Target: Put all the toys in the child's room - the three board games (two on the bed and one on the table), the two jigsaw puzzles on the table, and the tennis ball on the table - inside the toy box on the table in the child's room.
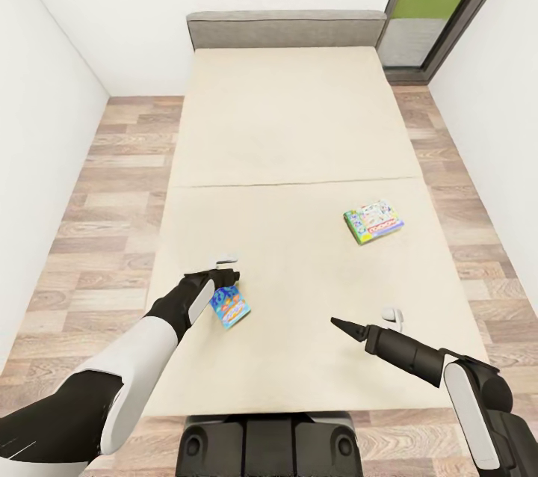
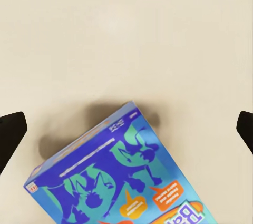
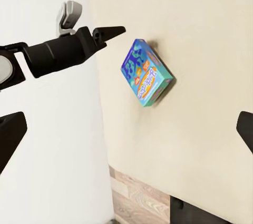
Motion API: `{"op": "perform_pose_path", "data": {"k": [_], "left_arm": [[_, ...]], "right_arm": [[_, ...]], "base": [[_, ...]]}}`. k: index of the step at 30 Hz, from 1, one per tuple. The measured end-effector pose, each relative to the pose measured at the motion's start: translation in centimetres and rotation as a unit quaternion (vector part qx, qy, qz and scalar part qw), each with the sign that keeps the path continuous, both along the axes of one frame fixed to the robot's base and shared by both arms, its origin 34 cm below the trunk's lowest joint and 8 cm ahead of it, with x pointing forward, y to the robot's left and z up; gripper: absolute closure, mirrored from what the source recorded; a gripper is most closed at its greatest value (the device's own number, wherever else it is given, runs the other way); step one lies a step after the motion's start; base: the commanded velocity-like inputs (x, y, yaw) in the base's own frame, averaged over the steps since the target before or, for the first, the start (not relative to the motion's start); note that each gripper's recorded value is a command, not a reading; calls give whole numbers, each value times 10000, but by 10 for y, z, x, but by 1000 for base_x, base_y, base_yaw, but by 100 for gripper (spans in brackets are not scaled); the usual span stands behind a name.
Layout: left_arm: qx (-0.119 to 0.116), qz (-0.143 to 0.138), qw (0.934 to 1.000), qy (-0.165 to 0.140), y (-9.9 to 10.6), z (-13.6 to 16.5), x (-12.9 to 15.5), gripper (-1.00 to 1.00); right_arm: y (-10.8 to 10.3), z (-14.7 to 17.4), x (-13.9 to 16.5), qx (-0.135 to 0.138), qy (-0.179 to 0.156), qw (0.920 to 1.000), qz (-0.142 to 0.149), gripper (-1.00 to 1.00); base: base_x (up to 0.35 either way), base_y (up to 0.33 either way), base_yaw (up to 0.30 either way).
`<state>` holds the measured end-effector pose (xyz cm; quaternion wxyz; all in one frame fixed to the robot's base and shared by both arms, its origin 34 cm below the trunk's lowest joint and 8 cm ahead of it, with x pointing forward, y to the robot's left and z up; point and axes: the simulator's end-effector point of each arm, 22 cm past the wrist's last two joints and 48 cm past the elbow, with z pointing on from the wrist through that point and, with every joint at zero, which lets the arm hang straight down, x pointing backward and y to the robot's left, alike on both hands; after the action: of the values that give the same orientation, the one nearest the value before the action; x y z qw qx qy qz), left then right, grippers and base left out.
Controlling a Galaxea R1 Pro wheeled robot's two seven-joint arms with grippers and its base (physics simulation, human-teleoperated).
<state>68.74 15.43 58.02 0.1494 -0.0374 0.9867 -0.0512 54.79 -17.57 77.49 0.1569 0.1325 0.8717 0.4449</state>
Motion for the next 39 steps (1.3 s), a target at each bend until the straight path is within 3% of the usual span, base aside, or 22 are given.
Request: {"op": "perform_pose_path", "data": {"k": [10,21,39], "left_arm": [[13,7,10000,12,1,-2,-1,-100],[37,6,10000,9,5,-3,-1,-100],[35,-9,10000,9,4,-3,-2,-100]], "right_arm": [[-1,-5,-2,-75,49,10000,-23,-100],[-13,-15,5,-388,-117,9990,-170,-100],[-12,-17,4,-402,-119,9990,-163,-100]], "base": [[0,0,0],[0,0,0],[0,0,0]]}}
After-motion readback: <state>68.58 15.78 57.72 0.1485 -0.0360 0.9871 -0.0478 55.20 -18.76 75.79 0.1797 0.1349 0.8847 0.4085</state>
